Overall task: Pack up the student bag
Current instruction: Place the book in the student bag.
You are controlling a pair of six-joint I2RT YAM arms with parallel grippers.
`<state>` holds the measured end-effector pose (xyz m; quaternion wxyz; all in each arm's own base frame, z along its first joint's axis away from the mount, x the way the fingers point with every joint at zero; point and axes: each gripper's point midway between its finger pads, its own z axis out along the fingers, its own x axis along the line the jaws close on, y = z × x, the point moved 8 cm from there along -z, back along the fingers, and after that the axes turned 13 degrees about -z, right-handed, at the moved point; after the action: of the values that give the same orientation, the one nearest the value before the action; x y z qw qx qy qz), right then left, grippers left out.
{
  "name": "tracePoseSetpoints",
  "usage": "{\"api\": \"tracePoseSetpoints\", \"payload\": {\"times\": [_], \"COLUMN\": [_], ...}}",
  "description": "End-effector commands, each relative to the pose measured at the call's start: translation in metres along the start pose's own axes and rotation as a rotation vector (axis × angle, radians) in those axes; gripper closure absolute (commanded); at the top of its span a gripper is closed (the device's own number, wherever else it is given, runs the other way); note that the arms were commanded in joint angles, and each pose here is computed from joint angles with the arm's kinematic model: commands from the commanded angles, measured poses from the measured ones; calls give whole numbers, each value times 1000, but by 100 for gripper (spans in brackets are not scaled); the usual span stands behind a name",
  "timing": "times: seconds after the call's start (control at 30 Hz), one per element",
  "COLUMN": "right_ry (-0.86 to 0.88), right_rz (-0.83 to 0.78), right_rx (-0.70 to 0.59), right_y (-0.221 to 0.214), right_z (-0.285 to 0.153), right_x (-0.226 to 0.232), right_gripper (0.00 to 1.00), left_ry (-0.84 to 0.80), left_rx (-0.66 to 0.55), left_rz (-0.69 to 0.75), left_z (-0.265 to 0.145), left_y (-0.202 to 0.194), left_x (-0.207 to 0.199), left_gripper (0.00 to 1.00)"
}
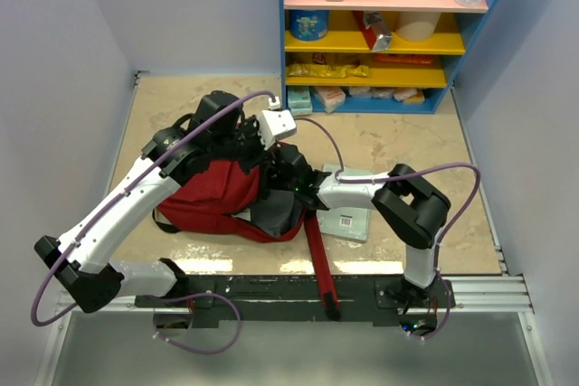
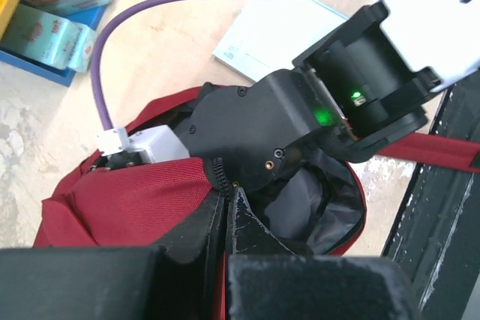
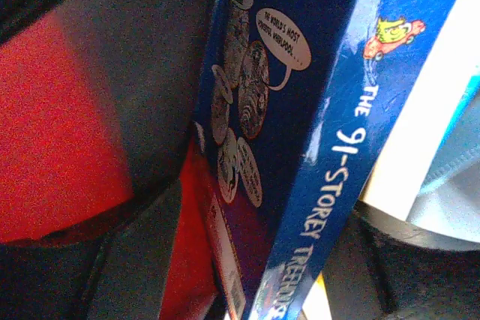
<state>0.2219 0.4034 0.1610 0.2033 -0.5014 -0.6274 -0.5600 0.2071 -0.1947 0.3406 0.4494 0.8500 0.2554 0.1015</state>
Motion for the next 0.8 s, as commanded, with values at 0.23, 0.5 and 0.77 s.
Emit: {"api": "tracePoseSetpoints", "payload": {"times": [0.23,0.5,0.77], "right_ry": [-192,-263,-144], "right_rz": [-160,-186,-209], "right_rx": [43,16,30], "right_y": [8,3,10], "right_z": [-50,-67,-43], "right_x": [10,2,19], "right_gripper": [22,23,44], "left_ry": [-26,-23,-21], "left_rx": [-138,-129,-136], "left_rz": [9,9,5], "left_z": [2,3,5], "left_y": [18,15,17], "left_x": [1,2,3], "left_gripper": [100,100,100]}}
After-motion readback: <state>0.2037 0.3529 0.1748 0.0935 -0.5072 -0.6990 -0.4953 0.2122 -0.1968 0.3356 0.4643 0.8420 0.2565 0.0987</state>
